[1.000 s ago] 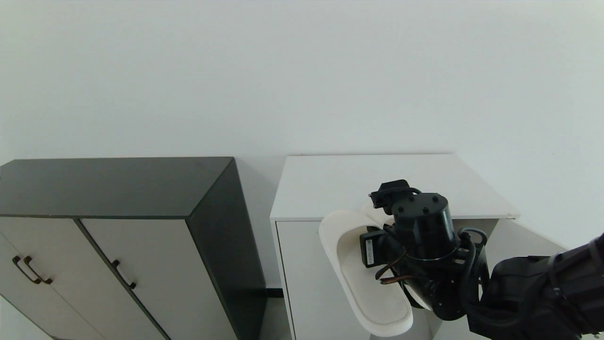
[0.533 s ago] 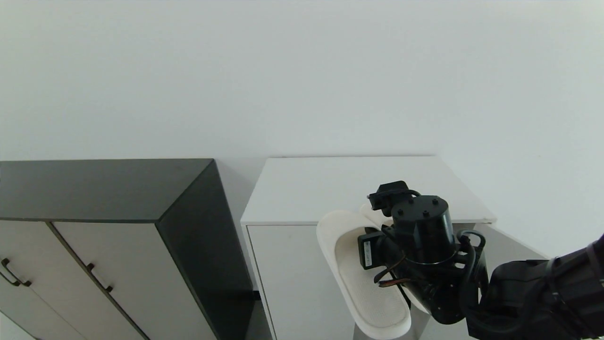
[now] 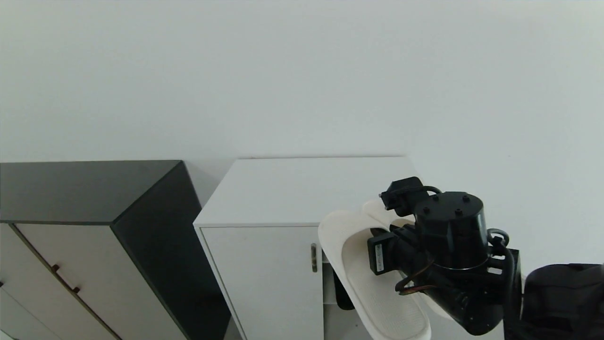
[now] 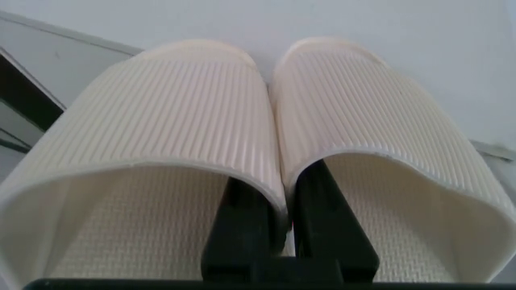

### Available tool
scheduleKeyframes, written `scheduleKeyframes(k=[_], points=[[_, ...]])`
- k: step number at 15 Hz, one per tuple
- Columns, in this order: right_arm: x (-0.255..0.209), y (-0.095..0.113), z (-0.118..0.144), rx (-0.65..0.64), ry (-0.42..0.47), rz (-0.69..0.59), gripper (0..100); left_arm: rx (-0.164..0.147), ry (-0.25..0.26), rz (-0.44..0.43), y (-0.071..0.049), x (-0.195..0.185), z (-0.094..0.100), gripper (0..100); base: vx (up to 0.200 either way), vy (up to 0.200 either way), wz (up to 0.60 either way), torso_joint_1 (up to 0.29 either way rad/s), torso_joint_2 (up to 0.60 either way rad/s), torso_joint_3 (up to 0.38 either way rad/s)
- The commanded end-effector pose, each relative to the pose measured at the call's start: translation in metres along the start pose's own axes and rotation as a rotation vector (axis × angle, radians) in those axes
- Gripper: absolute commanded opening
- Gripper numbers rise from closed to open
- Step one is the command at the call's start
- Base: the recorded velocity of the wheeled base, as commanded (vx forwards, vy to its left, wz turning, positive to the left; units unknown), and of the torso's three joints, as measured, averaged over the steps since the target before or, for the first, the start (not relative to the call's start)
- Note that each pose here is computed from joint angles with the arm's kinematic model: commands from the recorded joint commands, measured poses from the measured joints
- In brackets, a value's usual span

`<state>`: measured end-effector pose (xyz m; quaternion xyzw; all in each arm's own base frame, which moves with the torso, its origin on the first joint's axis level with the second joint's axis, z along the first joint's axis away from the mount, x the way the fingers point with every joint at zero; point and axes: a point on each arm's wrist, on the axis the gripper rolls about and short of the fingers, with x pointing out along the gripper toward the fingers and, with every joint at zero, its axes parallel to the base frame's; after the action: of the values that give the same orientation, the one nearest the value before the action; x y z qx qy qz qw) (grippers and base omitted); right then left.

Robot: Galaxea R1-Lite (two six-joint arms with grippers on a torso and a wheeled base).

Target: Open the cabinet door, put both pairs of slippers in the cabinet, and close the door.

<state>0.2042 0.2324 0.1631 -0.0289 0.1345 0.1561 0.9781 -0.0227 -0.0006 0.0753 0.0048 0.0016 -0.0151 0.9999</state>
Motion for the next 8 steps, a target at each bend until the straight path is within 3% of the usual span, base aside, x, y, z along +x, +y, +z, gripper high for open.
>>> scheduleKeyframes(k=[1, 6, 8], points=[[-0.030, -0.005, 0.019, 0.015, -0.040, 0.044, 0, 0.000, 0.000, 0.000, 0.000, 0.000, 0.000, 0, 0.000, 0.000, 0.00, 0.000, 0.00, 0.000], [-0.055, -0.015, 0.010, -0.018, 0.026, 0.205, 0, 0.000, 0.001, 0.000, 0.000, 0.000, 0.000, 0, 0.000, 0.000, 0.00, 0.000, 0.00, 0.000], [-0.057, -0.017, 0.004, -0.058, 0.042, 0.212, 0, 0.000, 0.000, 0.000, 0.000, 0.000, 0.000, 0, 0.000, 0.000, 0.00, 0.000, 0.00, 0.000]])
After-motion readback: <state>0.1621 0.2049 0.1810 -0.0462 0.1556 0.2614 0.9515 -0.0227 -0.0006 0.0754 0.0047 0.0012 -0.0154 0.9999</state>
